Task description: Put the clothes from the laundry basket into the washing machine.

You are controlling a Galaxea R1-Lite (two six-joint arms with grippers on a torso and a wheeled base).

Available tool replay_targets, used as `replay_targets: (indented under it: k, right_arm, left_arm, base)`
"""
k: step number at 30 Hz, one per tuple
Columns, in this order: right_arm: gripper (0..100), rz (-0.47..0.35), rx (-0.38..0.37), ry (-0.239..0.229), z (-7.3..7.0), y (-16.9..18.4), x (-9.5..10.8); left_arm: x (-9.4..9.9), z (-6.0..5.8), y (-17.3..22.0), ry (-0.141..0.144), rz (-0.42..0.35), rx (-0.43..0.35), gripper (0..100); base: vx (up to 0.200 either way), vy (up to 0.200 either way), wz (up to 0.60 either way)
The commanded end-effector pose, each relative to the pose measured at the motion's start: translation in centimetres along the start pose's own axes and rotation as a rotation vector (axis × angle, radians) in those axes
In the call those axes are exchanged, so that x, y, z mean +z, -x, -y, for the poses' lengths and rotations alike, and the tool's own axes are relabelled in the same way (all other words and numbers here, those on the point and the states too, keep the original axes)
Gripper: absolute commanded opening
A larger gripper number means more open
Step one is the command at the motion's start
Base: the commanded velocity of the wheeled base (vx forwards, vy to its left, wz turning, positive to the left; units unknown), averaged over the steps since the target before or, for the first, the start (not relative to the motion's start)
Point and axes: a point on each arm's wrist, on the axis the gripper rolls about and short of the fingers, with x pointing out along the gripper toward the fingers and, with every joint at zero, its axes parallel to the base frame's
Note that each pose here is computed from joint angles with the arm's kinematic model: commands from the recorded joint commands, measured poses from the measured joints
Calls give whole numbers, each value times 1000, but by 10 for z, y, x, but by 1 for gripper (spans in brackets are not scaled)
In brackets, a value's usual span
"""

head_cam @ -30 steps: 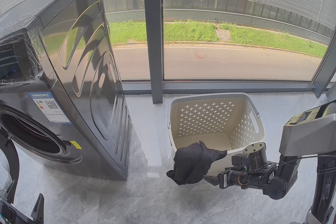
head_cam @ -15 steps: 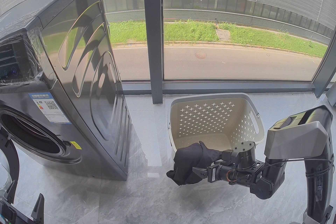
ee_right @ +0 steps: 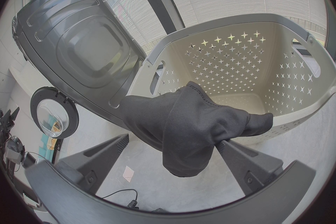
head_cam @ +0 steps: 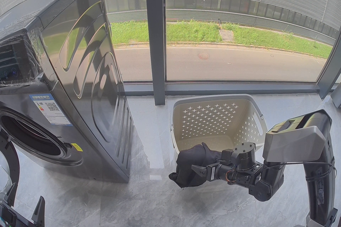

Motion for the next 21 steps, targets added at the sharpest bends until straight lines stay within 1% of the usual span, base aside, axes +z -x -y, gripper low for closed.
replay_targets:
  k: [1, 2, 3, 12, 15, 16, 18, 19, 21]
  right_arm:
    - [100, -1, 0, -1, 0, -1, -1]
    - [100, -1, 0, -1, 0, -1, -1]
    - [0, 0, 1, -1, 0, 0, 0]
    - [0, 24, 11, 2, -3, 5, 4]
    - [0, 51, 19, 3, -6, 13, 14]
    - [0, 51, 19, 3, -6, 13, 14]
    - [0, 74, 27, 5, -10, 24, 23]
    - [0, 99, 34, 7, -14, 34, 32]
    - [0, 104, 35, 7, -14, 37, 34]
  left_arm:
    - [-5, 0, 0, 1, -1, 2, 100]
    - [-5, 0, 0, 1, -1, 2, 100]
    - [-5, 0, 0, 1, -1, 2, 100]
    - [-5, 0, 0, 6, 0, 2, 100]
    - [-5, 0, 0, 7, 0, 2, 100]
    - [-5, 0, 0, 7, 0, 2, 100]
    - [-5, 0, 0, 10, 0, 2, 100]
    - [-5, 0, 0, 10, 0, 2, 100]
    - [-5, 0, 0, 10, 0, 2, 100]
  base:
    - [0, 0, 0]
    - [0, 0, 0]
    - [0, 0, 0]
    - [0, 0, 0]
    - [0, 0, 0]
    - [0, 0, 0]
    - [0, 0, 0]
    - [0, 0, 0]
    - [0, 0, 0]
